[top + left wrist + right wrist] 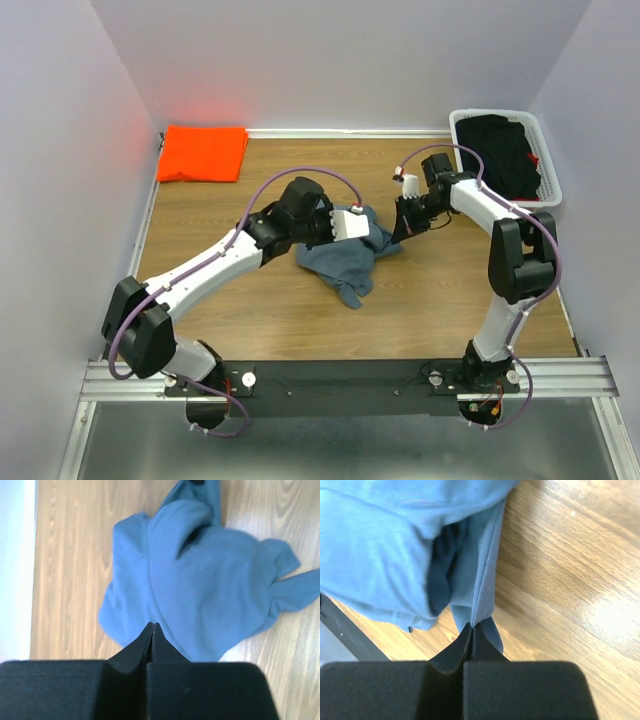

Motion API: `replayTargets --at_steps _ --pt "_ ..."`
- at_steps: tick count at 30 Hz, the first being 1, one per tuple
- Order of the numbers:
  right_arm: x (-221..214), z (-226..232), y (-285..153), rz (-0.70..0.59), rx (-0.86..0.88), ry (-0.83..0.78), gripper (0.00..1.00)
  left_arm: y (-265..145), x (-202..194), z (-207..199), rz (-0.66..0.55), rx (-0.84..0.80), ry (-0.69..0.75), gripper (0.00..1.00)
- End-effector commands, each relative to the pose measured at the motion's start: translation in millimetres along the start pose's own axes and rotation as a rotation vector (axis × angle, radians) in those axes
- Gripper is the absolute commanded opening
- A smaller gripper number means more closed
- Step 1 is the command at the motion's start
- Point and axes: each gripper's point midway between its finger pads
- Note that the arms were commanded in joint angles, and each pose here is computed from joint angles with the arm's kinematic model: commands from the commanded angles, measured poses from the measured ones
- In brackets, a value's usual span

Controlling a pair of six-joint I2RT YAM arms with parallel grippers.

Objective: Fold and stack the t-shirts
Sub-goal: Flatten out the tshirt

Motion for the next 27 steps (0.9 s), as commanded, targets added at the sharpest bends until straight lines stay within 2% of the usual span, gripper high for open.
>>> replayTargets --at_steps 1,2,3,7,13,19,23,27 --pt "3 -1 -11 -0.009 -0.037 -0.023 0.01 -2 7 -46 -0.002 -0.150 0.020 0.16" --pt "1 0 -10 -0.002 -0.032 -0.018 0.01 2 9 -68 0.008 -0.201 0.061 0.22" --pt "-2 -1 -7 0.006 -0.028 -0.014 0.00 8 7 -78 0.022 -0.217 0.085 0.32" --pt "-7 -3 -5 0.022 -0.030 -0.003 0.01 31 1 -111 0.051 -0.283 0.149 0.44" --pt "-11 -2 -2 0.033 -0.017 0.010 0.00 75 -20 -134 0.141 -0.334 0.224 0.48" --pt "-13 -4 -1 0.039 -0.019 0.006 0.01 102 -52 -128 0.236 -0.282 0.302 0.53" --pt "-16 -4 2 0.049 -0.012 0.007 0.01 110 -66 -120 0.275 -0.231 0.336 0.53" --pt "-20 -3 4 0.057 0.000 0.012 0.01 112 -67 -117 0.275 -0.217 0.328 0.48"
Point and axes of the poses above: each gripper's point midway between its finger pads, its own y axis out along the fingers, its own z axis along the line the jaws close on, x = y × z, and after that the axes turned 8 degrees about -y, right-handed
